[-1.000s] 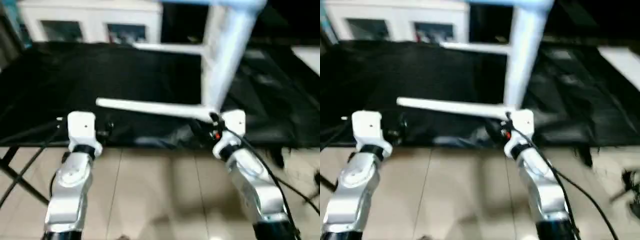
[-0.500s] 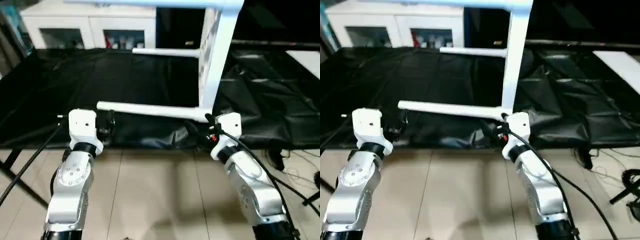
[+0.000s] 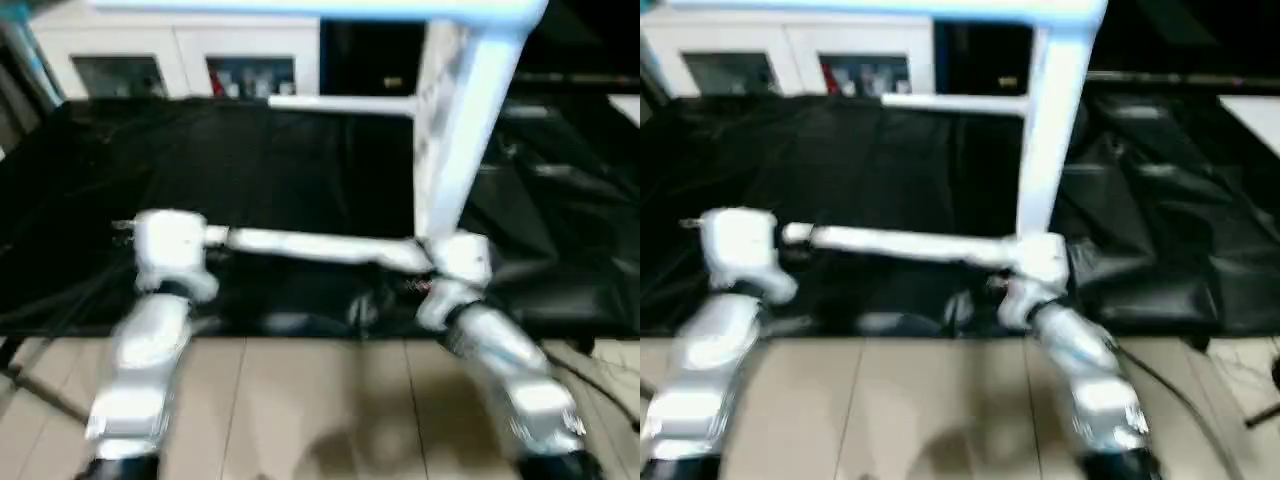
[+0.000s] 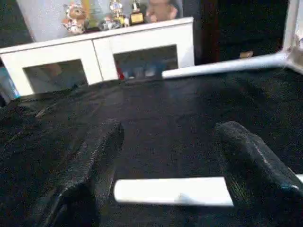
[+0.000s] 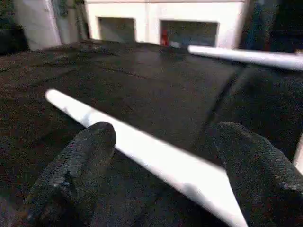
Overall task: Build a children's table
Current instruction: Flip table
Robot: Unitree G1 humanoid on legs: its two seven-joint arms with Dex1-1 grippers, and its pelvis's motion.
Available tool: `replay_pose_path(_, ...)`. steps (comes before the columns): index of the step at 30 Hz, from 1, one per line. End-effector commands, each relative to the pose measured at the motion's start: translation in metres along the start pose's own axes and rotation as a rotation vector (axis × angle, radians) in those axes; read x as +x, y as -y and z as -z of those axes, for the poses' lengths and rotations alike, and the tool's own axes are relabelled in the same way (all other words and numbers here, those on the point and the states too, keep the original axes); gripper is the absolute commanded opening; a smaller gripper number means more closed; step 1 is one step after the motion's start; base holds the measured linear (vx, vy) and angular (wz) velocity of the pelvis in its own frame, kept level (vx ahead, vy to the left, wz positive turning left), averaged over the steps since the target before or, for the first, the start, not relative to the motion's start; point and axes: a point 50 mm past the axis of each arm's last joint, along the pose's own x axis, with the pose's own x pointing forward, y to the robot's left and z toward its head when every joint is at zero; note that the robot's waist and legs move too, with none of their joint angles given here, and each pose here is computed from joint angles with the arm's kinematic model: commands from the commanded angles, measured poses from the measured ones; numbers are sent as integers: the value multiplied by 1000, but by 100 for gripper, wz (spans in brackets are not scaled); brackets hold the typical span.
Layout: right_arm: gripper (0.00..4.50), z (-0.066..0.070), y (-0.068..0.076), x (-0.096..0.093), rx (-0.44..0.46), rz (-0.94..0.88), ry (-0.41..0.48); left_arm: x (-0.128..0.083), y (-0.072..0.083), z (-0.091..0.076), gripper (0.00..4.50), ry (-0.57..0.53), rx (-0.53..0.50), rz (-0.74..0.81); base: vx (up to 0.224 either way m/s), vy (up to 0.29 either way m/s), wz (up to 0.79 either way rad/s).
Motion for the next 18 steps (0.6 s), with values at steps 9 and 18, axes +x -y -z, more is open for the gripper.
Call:
replay_pose_path(9, 374, -6, 4, -10, -51, -65, 4, -11, 26, 5, 346, -31, 39, 249, 43, -49, 1)
replay_pose_path(18, 374, -13, 3, -2, -106, -103, 30, 15, 17, -18, 346, 110, 354, 277, -81, 9, 14)
